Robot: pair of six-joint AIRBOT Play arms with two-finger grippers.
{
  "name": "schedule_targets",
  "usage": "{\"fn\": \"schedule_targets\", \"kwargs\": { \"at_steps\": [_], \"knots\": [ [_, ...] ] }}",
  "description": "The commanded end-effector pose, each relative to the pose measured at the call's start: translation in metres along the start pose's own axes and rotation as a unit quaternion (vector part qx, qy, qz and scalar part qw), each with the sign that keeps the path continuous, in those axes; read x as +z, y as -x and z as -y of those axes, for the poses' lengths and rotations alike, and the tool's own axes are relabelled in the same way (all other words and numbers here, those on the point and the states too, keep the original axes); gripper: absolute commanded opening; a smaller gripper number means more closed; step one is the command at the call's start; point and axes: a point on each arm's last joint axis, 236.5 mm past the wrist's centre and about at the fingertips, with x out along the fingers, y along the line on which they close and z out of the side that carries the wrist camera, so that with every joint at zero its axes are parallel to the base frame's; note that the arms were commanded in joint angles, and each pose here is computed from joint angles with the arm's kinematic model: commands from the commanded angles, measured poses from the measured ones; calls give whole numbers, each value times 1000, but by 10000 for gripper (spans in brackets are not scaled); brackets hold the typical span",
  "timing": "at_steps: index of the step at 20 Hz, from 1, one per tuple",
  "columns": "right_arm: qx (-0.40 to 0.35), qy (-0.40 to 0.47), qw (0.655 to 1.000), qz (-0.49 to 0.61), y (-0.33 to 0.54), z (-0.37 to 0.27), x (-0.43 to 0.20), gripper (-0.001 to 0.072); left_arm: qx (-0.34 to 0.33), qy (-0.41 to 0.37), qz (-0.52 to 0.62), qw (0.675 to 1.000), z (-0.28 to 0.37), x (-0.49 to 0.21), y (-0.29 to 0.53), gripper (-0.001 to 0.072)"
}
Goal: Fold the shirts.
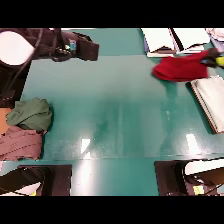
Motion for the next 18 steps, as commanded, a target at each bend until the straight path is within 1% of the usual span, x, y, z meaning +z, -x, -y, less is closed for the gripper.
{"fn": "schedule_targets", "kwargs": {
  "at_steps": [1,3,5,9,11,15,18],
  "knots": [
    [-50,-67,996,36,46,77,8,20,-14,5,-17,1000,11,-11,-16,22],
    [-48,-80,994,56,56,85,14,20,-15,13,-13,1000,12,-9,-19,22],
    [-29,-80,992,98,69,73,34,19,-16,14,-11,1000,12,-8,-19,21],
    [-42,-29,982,183,122,42,78,19,-17,15,-13,1000,13,-9,-19,22],
    [-45,-9,977,208,146,27,88,19,-18,15,-13,1000,13,-10,-19,22],
    [-53,-8,976,210,171,25,79,19,-17,14,-14,1000,13,-10,-19,22],
    [-62,-33,978,195,175,39,54,19,-17,14,-14,1000,13,-10,-19,22]
  ]
}}
